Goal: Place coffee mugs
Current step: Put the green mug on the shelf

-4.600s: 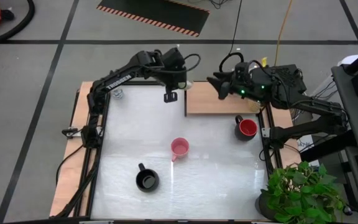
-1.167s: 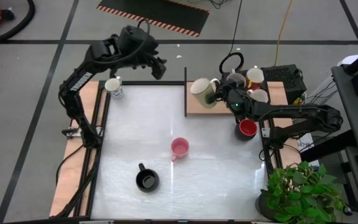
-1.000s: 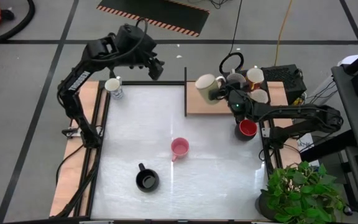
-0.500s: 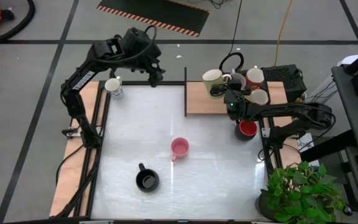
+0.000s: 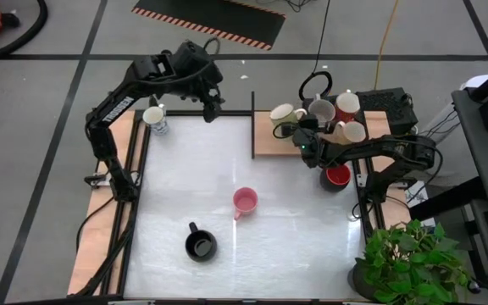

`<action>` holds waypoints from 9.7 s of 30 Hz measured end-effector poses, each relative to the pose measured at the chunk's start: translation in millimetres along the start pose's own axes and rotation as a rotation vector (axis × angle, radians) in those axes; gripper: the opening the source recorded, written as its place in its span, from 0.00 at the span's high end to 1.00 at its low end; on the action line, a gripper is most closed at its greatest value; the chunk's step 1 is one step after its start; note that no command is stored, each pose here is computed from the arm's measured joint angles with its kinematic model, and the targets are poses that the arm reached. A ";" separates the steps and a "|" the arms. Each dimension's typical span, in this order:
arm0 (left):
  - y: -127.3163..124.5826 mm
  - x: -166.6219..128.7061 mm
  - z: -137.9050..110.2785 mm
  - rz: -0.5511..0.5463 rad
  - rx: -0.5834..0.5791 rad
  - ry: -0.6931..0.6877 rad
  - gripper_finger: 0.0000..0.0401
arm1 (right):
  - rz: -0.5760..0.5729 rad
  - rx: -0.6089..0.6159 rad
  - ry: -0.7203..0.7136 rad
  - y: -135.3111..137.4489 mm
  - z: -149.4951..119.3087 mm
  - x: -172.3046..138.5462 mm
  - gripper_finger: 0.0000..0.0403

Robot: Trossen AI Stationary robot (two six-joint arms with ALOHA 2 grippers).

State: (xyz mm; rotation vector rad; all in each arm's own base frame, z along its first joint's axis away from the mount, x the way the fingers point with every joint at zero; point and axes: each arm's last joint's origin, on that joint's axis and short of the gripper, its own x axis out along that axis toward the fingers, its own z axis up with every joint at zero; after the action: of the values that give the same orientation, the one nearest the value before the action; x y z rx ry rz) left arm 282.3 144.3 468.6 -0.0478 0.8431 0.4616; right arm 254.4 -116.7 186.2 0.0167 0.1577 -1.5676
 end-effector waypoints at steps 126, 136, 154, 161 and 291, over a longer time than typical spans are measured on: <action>7.7 43.7 4.9 0.022 -0.101 -0.008 0.39 | 0.498 1.284 0.525 -32.7 24.5 -5.7 0.30; 7.6 43.8 4.1 0.021 -0.095 -0.001 0.39 | 0.634 0.925 0.441 -17.1 144.4 12.5 0.33; 3.5 43.8 4.6 0.011 -0.152 -0.001 0.39 | 0.657 0.589 0.898 -27.7 183.2 155.0 0.33; -6.4 43.2 4.9 -0.009 -0.175 0.007 0.39 | 0.647 0.477 0.977 -34.4 171.8 191.8 0.33; -59.4 36.2 8.1 0.004 -0.366 -0.008 0.39 | 0.677 -0.395 0.893 19.9 131.0 61.4 0.94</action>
State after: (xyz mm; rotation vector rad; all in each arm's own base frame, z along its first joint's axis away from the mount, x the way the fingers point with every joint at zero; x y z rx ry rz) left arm 333.2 106.2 439.4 -0.3816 0.7427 0.6154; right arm 285.6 -192.0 307.3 0.4198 1.0466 -0.7414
